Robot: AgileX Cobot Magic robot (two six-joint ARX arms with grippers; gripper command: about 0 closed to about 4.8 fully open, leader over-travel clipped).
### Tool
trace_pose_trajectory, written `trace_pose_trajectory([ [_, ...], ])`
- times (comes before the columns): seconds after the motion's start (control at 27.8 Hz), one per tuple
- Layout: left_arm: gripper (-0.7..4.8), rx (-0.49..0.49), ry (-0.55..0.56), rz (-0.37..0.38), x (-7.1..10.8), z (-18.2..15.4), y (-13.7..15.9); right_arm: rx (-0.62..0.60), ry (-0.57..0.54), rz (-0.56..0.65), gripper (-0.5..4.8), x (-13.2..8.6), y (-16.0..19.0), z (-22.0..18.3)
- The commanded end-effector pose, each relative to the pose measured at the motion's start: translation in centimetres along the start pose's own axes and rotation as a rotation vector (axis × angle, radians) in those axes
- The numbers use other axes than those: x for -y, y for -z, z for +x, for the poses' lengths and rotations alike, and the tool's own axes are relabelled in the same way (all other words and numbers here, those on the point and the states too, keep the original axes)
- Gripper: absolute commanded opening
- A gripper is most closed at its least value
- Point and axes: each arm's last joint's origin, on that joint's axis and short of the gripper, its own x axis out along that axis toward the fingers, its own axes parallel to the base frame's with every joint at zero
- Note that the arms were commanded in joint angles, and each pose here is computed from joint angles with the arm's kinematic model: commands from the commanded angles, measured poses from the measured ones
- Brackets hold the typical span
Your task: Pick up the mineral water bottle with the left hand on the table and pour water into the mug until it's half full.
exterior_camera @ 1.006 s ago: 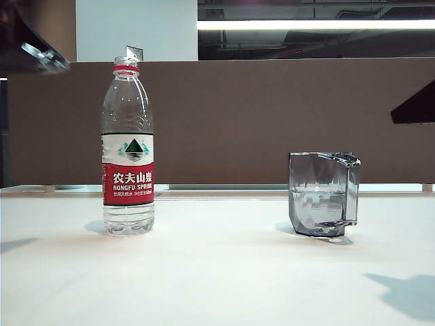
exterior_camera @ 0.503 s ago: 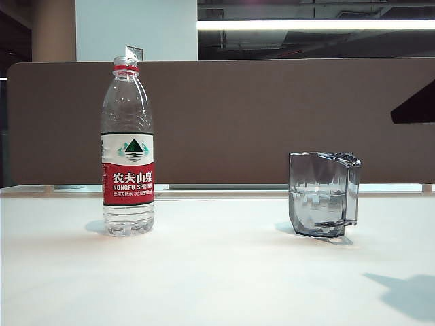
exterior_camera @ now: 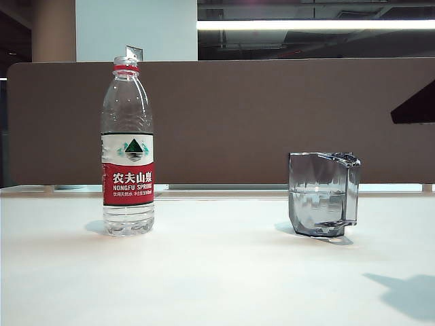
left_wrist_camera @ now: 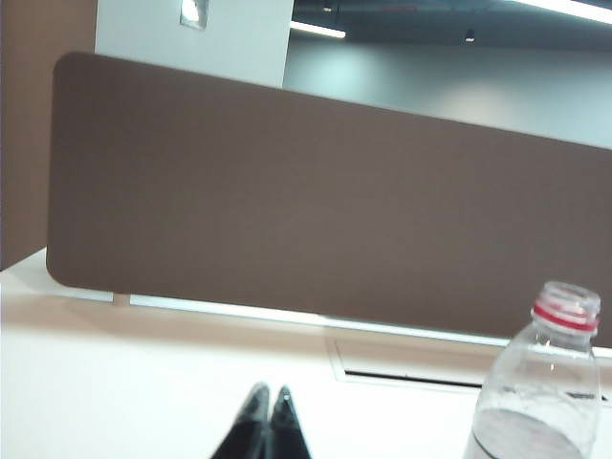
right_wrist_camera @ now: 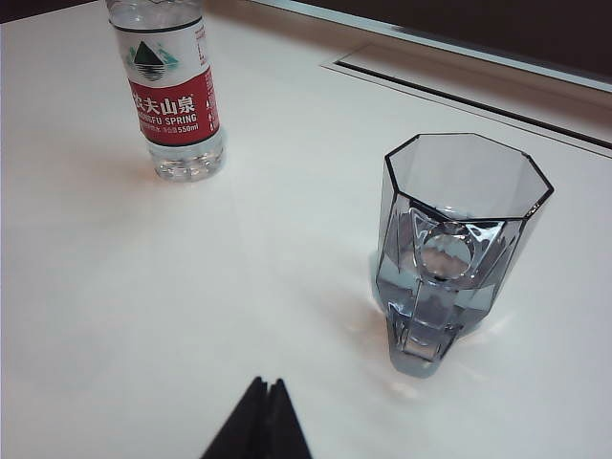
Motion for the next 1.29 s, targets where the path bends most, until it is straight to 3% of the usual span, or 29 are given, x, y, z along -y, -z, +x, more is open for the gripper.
trace_pose_trajectory([
  [0.04,-0.06,-0.018,0.000,-0.001,0.0,-0.1,0.2,0.021,0.001,0.003,0.13,0.0,-0.3,0.0],
  [0.43,-0.06,-0.113,-0.018,-0.009,-0.2,-0.3,1.1,0.021,0.001,0.003,0.13,0.0,-0.3,0.0],
  [0.58,-0.06,-0.240,-0.040,-0.021,-0.4,-0.5,2.3,0.021,0.001,0.003,0.13,0.0,-0.3,0.0],
  [1.29,-0.06,-0.235,-0.038,-0.021,-0.3,-0.5,2.3,0.021,0.001,0.003,0.13,0.0,-0.3,0.0],
])
